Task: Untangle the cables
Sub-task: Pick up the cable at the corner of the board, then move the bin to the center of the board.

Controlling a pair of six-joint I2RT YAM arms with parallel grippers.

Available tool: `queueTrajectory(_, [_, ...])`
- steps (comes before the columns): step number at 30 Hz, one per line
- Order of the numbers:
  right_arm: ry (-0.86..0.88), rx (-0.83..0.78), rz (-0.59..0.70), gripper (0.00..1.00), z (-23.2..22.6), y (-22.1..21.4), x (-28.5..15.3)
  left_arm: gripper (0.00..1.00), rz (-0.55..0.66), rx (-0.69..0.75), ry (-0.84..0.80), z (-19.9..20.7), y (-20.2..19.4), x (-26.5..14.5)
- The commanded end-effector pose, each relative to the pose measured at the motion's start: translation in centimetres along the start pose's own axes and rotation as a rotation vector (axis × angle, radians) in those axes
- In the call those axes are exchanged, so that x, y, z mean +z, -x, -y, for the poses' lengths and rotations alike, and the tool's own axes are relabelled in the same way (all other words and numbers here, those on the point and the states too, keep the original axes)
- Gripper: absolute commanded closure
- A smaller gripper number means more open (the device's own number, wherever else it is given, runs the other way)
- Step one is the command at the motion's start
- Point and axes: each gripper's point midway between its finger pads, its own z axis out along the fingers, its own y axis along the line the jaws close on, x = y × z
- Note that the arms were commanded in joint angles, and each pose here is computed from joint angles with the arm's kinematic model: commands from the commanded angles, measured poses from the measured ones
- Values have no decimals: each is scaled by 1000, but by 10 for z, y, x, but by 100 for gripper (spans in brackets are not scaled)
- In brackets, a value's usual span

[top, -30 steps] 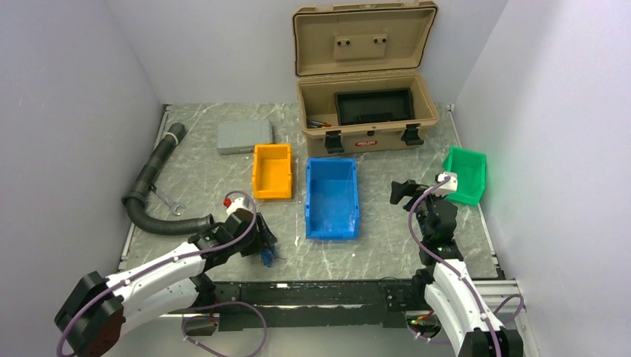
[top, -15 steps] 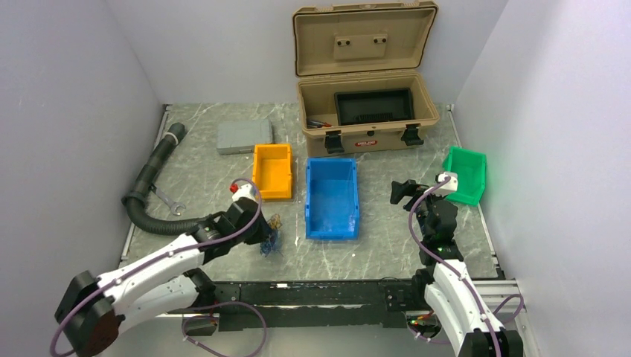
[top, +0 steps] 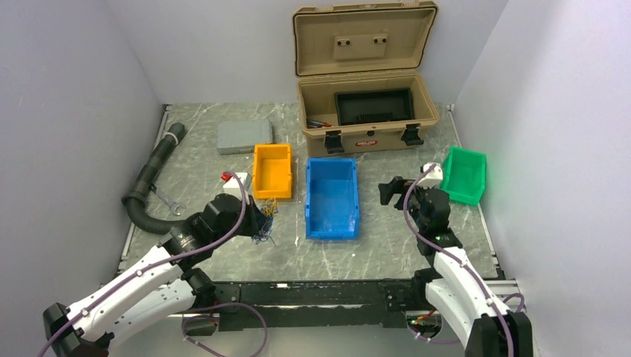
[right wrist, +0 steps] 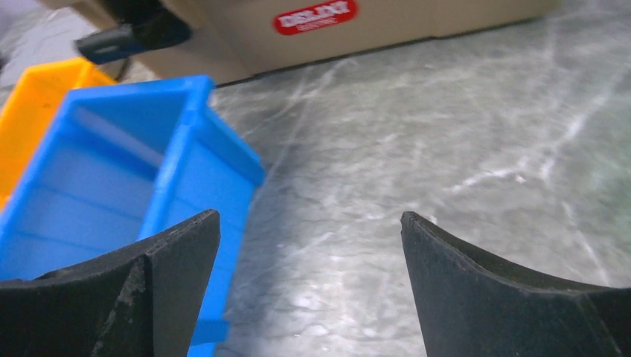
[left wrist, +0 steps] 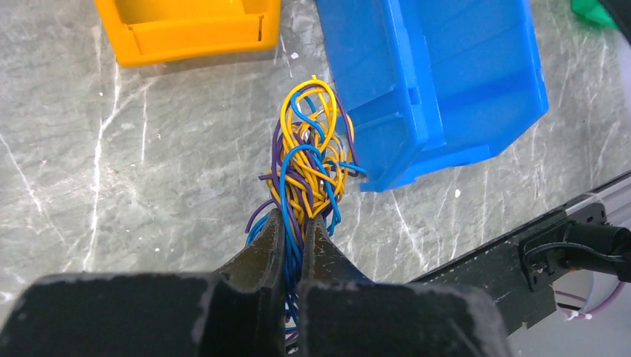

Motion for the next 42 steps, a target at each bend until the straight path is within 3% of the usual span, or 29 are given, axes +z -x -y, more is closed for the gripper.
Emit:
queueTrajectory(1, [124,-28,-41,7,-45,30,4,100,53,64,-30,14,28,-13])
queueTrajectory(9, [195,6,-218,8,-98,27,21,100,143,80,-7,14,54,-27])
queueTrajectory(18, [127,21,-394,21,-121,-14,51,100,160,84,27,7,59,-33])
queueTrajectory(30, [19,31,-447,36,-106,-45,58,100,171,93,54,8,70,-38])
queueTrajectory(37, [34,26,-464,54,-113,-54,59,100,201,91,84,3,80,-47])
queueTrajectory(42, [42,19,-487,79,-124,-61,65,100,223,92,91,3,87,-57])
